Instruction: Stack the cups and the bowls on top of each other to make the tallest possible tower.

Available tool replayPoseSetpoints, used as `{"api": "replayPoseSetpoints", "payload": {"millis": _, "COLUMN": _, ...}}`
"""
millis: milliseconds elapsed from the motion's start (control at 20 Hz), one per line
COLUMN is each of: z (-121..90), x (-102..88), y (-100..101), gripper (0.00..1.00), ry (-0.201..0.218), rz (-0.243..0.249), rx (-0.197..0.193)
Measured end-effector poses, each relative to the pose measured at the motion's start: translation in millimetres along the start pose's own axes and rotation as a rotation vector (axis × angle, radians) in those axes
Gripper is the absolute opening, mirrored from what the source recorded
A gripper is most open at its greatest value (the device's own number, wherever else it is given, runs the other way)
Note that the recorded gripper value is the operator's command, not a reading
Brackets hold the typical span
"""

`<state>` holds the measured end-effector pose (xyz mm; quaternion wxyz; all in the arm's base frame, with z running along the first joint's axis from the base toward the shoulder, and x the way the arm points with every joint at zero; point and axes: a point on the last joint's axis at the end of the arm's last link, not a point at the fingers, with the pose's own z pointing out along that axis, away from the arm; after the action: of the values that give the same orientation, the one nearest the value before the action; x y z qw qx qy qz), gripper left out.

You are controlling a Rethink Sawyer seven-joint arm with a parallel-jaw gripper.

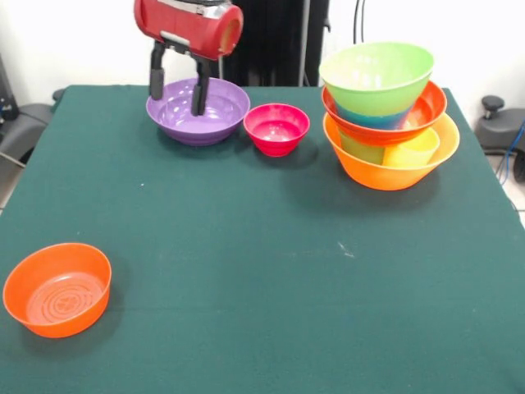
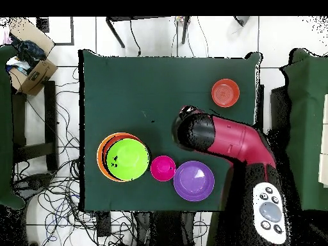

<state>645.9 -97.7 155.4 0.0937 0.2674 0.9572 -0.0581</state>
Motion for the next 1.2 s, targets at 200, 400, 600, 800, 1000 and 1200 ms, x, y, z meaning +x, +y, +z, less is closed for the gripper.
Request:
{"api": "replayPoseSetpoints", "payload": {"millis": 200, "z": 0, "x": 11.1, "y": -21, "gripper": 1.00, "ry": 0.026, "rz": 0.027, "rx": 0.017}}
{"api": "replayPoseSetpoints", "payload": {"millis": 400, "z": 3, "x": 23.3, "y": -32, "gripper": 1.00, "ry": 0.054, "rz": 0.040, "rx": 0.024}}
{"api": "replayPoseSetpoints", "payload": {"millis": 600, "z": 7, "x": 35.4, "y": -39, "gripper": 1.00, "ry": 0.084, "rz": 0.058, "rx": 0.027}}
{"api": "replayPoseSetpoints", "payload": {"millis": 800, "z": 9, "x": 43.3, "y": -44, "gripper": 1.00, "ry": 0.111, "rz": 0.085, "rx": 0.022}}
{"api": "replayPoseSetpoints", "payload": {"millis": 1000, "z": 10, "x": 45.3, "y": -45, "gripper": 1.00, "ry": 0.121, "rz": 0.102, "rx": 0.016}}
{"api": "replayPoseSetpoints", "payload": {"millis": 1200, "z": 11, "x": 45.9, "y": -43, "gripper": 1.00, "ry": 0.122, "rz": 0.116, "rx": 0.008}}
